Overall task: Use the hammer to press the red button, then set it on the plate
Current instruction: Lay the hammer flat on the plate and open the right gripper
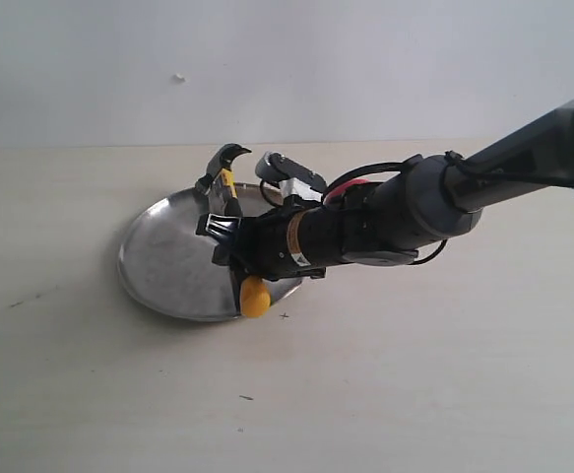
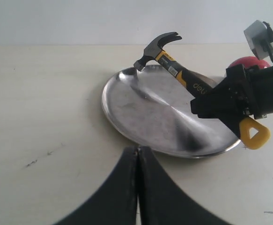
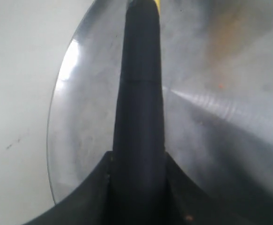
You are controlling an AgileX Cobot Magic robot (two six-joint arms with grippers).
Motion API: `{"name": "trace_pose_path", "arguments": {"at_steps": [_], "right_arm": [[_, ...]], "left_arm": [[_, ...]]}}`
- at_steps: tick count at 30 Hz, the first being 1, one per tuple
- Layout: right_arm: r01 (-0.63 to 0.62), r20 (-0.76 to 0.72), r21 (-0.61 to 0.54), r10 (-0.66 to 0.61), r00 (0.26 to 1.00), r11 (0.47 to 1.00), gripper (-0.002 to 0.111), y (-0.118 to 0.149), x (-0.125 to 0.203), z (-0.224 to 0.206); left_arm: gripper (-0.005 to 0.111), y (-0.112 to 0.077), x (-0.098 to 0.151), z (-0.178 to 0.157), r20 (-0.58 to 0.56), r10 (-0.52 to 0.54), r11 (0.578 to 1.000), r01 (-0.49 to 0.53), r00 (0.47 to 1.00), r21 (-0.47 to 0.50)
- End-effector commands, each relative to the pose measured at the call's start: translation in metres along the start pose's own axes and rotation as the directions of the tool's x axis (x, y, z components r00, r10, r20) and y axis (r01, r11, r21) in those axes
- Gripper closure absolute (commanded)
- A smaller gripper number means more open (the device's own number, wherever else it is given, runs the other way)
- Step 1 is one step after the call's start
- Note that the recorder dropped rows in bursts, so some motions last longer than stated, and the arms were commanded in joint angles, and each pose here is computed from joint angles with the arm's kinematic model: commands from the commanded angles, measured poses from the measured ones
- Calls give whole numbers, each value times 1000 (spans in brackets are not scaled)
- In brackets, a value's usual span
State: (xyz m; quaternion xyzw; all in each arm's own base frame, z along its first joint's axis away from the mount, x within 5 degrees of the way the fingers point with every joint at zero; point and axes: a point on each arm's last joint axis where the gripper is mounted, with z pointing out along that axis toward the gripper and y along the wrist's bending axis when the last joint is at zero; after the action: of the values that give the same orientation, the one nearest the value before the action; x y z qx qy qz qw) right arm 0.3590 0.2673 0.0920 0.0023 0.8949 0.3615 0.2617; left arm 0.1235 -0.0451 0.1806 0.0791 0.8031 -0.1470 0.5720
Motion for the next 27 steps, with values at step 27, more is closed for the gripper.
{"name": "trace_pose_path", "arguments": {"at_steps": [27], "right_arm": [[67,-25,-39,-68,997,997,108,7,7,8]], "left_arm": [[107,1,0,-1,7,-11,1000,11,1000,-5]]}}
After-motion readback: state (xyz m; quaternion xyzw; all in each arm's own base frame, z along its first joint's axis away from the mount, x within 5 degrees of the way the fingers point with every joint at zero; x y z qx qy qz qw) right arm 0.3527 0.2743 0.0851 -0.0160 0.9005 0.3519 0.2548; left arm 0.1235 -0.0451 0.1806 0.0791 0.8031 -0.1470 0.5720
